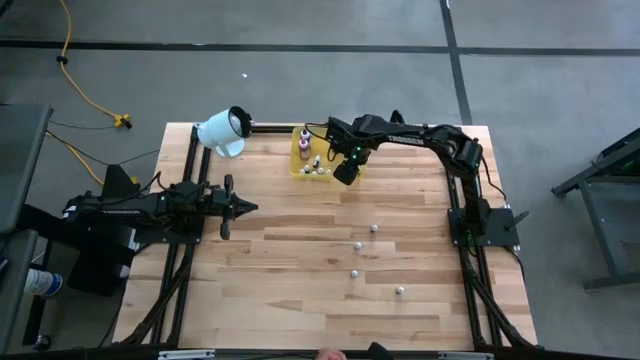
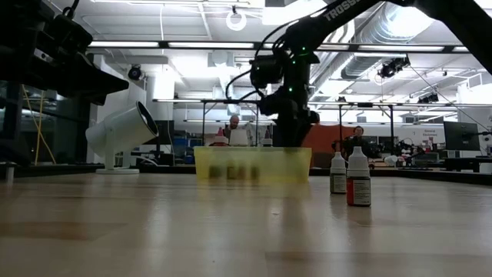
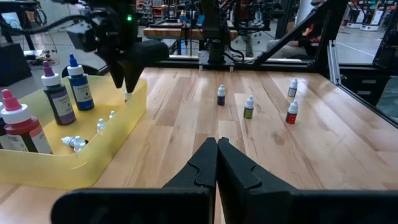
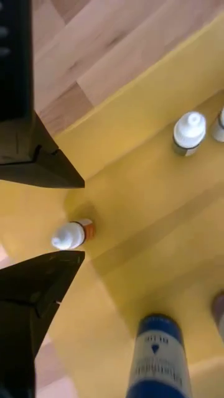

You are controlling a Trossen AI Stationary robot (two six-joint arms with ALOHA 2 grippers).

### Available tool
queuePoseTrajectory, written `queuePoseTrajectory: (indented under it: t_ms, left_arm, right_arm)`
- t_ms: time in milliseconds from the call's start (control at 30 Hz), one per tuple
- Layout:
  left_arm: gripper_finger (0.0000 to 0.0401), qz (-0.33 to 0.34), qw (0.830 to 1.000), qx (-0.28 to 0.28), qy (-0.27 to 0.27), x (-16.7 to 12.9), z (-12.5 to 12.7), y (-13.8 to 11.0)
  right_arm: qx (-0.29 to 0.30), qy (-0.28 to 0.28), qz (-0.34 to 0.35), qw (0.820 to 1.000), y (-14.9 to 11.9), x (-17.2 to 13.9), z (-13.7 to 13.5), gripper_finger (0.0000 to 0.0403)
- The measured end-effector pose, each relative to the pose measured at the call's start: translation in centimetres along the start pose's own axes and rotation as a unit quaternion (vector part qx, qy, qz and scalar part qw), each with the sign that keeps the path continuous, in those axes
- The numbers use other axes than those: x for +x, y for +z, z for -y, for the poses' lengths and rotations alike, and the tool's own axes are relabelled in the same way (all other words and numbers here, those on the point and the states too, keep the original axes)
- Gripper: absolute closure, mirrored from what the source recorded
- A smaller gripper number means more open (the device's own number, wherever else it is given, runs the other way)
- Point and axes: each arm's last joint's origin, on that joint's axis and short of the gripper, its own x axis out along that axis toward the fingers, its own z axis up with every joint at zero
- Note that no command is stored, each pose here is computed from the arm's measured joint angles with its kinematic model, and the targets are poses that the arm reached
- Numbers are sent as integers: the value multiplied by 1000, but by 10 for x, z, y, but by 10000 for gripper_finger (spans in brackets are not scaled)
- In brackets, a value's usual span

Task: Pick & Place food coloring
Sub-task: Put the small purple food coloring bottle into the yellow container

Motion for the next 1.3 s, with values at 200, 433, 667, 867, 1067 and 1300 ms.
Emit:
queuePoseTrajectory:
  t_ms: [200,433,667,867,1067,1300]
  left_arm:
    - [401,0,1000,0,0,0,0,0]
    - [401,0,1000,0,0,0,0,0]
    - [401,0,1000,0,0,0,0,0]
    - [401,0,1000,0,0,0,0,0]
    - [401,0,1000,0,0,0,0,0]
    - [401,0,1000,0,0,0,0,0]
  right_arm:
    - [-1,3,23,1000,-4,-22,-2,241]
    - [-20,13,29,999,-21,-59,-12,241]
    - [-104,14,-4,994,-49,-89,-33,240]
    - [-182,24,-21,983,-72,-102,-51,240]
    - [-241,53,-46,968,-108,-86,-60,238]
    - [-313,67,-2,947,-152,-59,-74,237]
